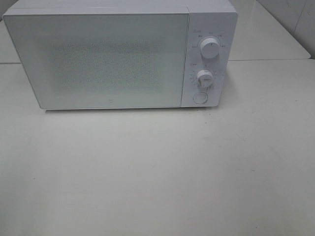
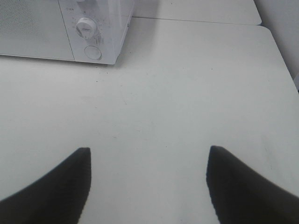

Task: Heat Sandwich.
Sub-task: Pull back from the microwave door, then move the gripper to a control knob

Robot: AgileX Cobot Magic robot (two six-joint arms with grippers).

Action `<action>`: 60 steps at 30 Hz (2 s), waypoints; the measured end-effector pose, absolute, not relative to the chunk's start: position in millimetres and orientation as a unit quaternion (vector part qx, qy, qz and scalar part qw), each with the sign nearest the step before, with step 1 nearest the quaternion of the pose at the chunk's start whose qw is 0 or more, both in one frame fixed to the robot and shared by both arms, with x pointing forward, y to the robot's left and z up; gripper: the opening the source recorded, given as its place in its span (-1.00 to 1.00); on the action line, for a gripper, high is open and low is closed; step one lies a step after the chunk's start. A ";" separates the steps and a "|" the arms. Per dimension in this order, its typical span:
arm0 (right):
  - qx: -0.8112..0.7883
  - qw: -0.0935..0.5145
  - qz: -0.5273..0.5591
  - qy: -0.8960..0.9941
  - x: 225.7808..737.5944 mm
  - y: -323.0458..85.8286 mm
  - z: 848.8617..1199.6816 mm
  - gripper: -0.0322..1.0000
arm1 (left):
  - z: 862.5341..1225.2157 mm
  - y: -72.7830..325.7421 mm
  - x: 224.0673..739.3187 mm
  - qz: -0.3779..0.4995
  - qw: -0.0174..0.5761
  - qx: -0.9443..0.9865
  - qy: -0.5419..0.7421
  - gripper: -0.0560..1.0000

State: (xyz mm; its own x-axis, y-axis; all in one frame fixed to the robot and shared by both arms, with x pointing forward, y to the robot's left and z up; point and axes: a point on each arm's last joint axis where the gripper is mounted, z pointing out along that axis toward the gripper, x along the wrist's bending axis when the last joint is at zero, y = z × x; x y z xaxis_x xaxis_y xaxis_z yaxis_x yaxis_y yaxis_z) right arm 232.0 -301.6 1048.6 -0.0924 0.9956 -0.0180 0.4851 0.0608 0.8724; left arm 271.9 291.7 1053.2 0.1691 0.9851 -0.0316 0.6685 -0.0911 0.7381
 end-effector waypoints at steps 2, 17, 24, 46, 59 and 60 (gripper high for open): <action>0.578 0.346 0.368 0.641 232.0 -301.6 1048.6 0.38 | 1054.5 293.5 265.6 0.269 0.327 0.678 0.602 0.95; 0.578 0.346 0.368 0.641 232.0 -301.6 1048.6 0.38 | 1055.8 295.1 230.1 0.357 0.381 0.612 0.593 0.95; 0.578 0.346 0.368 0.641 232.0 -301.6 1048.6 0.38 | 1055.8 295.1 230.1 0.357 0.381 0.612 0.593 0.95; 0.578 0.346 0.368 0.641 232.0 -301.6 1048.6 0.38 | 1055.8 295.1 230.1 0.357 0.381 0.612 0.593 0.95; 0.578 0.346 0.368 0.641 232.0 -301.6 1048.6 0.38 | 1055.8 295.1 230.1 0.357 0.381 0.612 0.593 0.95; 0.578 0.346 0.368 0.641 232.0 -301.6 1048.6 0.38 | 1055.8 295.1 230.1 0.357 0.381 0.612 0.593 0.95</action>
